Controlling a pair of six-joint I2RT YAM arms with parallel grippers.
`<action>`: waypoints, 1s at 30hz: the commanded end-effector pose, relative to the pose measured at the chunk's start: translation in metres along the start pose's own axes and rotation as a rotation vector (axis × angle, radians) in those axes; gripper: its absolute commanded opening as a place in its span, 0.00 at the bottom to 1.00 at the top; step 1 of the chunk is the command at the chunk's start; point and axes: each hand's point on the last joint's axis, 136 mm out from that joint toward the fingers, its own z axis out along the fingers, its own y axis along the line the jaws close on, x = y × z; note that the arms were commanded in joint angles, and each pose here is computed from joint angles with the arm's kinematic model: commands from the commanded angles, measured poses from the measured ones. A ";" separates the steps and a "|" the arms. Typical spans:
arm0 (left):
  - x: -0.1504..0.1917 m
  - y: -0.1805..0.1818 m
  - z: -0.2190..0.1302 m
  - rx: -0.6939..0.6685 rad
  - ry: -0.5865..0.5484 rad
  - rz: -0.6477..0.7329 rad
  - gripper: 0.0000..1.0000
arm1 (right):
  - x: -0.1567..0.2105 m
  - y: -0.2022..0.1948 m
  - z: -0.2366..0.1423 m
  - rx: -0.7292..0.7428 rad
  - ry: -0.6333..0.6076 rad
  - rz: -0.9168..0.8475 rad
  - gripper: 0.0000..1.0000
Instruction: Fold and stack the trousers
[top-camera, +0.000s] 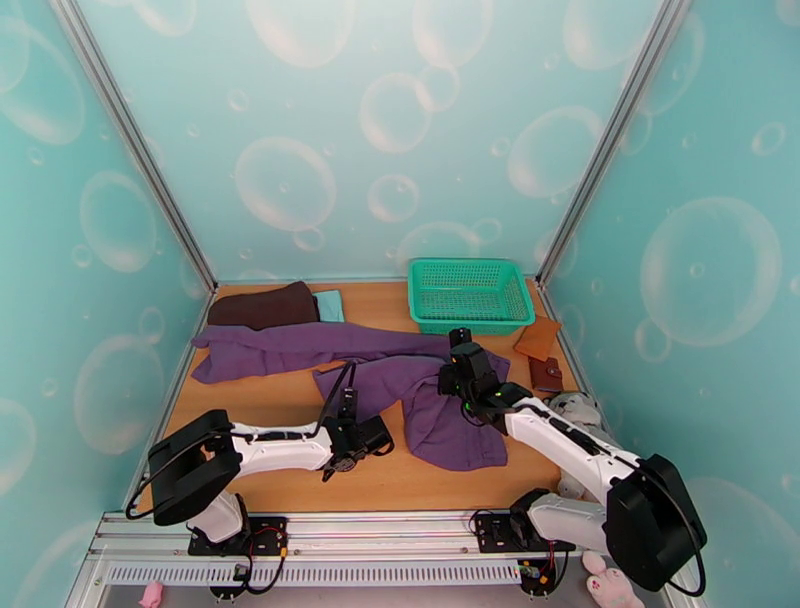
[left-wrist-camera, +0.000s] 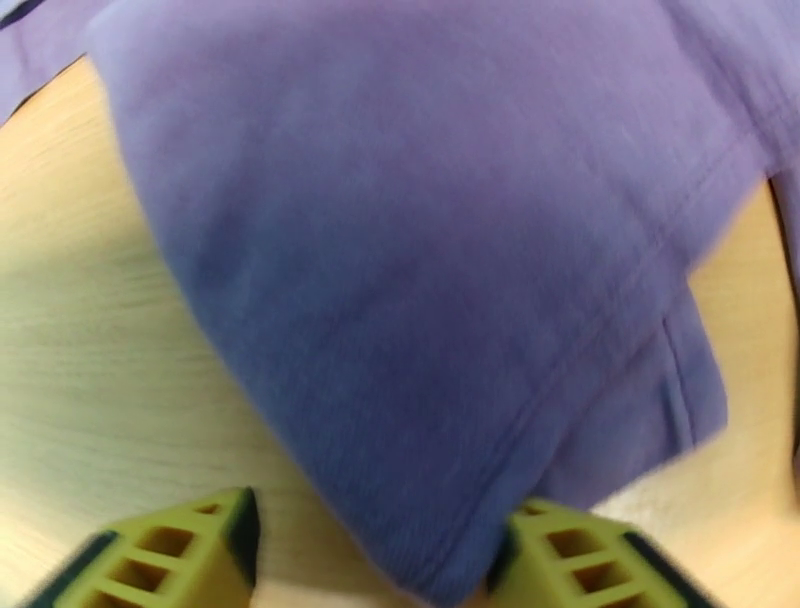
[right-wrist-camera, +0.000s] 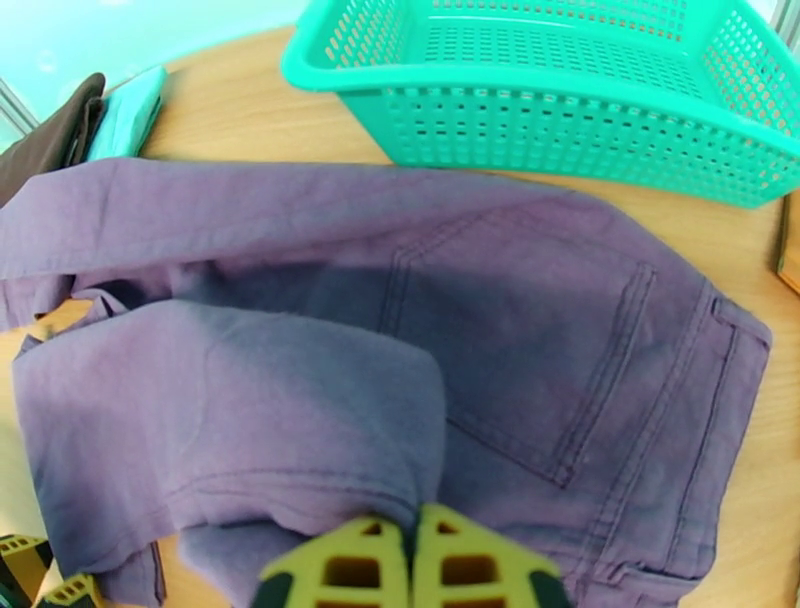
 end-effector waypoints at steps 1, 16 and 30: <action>-0.021 0.021 -0.011 -0.056 -0.088 -0.068 0.23 | -0.006 0.004 -0.006 -0.042 -0.039 -0.006 0.00; -0.101 0.170 -0.150 -0.236 -0.103 -0.243 0.00 | 0.016 0.131 -0.078 -0.546 -0.102 -0.271 0.01; -0.132 0.257 -0.157 -0.458 -0.166 -0.326 0.00 | 0.119 0.174 -0.055 -0.524 0.289 -0.346 0.06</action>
